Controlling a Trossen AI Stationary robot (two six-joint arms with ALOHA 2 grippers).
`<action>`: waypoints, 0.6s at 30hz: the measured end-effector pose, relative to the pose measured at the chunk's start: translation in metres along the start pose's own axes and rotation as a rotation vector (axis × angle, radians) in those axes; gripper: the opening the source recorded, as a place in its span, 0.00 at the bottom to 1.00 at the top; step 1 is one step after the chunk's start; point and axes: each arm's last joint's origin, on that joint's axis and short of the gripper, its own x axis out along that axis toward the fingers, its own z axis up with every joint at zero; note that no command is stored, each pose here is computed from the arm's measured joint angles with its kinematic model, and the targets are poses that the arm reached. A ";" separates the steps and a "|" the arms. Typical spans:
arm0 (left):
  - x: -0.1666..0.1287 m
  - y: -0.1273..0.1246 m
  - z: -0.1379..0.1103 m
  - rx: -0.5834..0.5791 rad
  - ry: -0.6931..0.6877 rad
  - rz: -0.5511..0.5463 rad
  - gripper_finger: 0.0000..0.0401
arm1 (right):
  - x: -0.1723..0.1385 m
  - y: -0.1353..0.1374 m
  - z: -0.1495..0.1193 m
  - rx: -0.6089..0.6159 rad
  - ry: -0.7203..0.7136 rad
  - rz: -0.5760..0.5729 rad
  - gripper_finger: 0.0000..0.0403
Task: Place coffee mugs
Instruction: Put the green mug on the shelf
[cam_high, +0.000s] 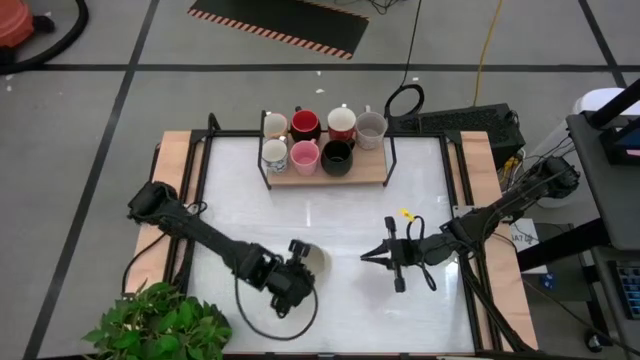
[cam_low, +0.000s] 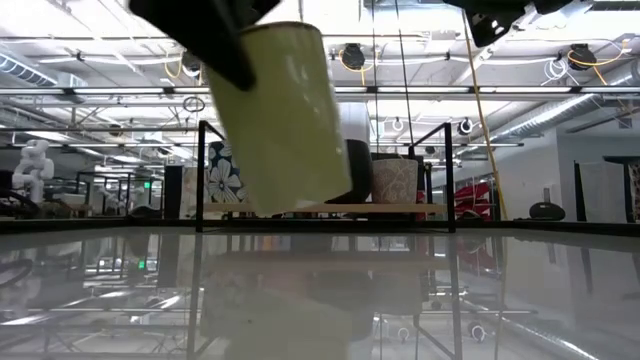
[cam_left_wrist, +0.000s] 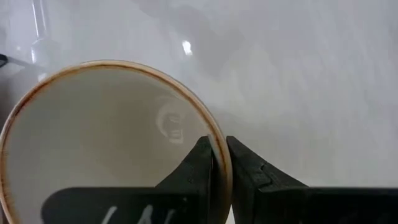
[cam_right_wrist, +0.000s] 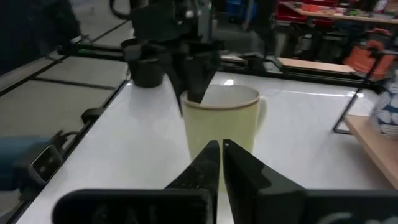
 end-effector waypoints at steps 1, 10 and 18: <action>0.001 0.004 0.001 -0.015 -0.011 0.002 0.07 | 0.001 0.000 0.001 0.006 -0.001 -0.017 0.05; 0.014 0.050 0.007 -0.134 -0.087 -0.075 0.07 | 0.045 0.018 0.009 -0.092 0.146 -0.066 0.19; 0.016 0.056 0.004 -0.168 -0.061 -0.096 0.07 | 0.090 0.036 0.027 -0.203 0.356 -0.159 0.28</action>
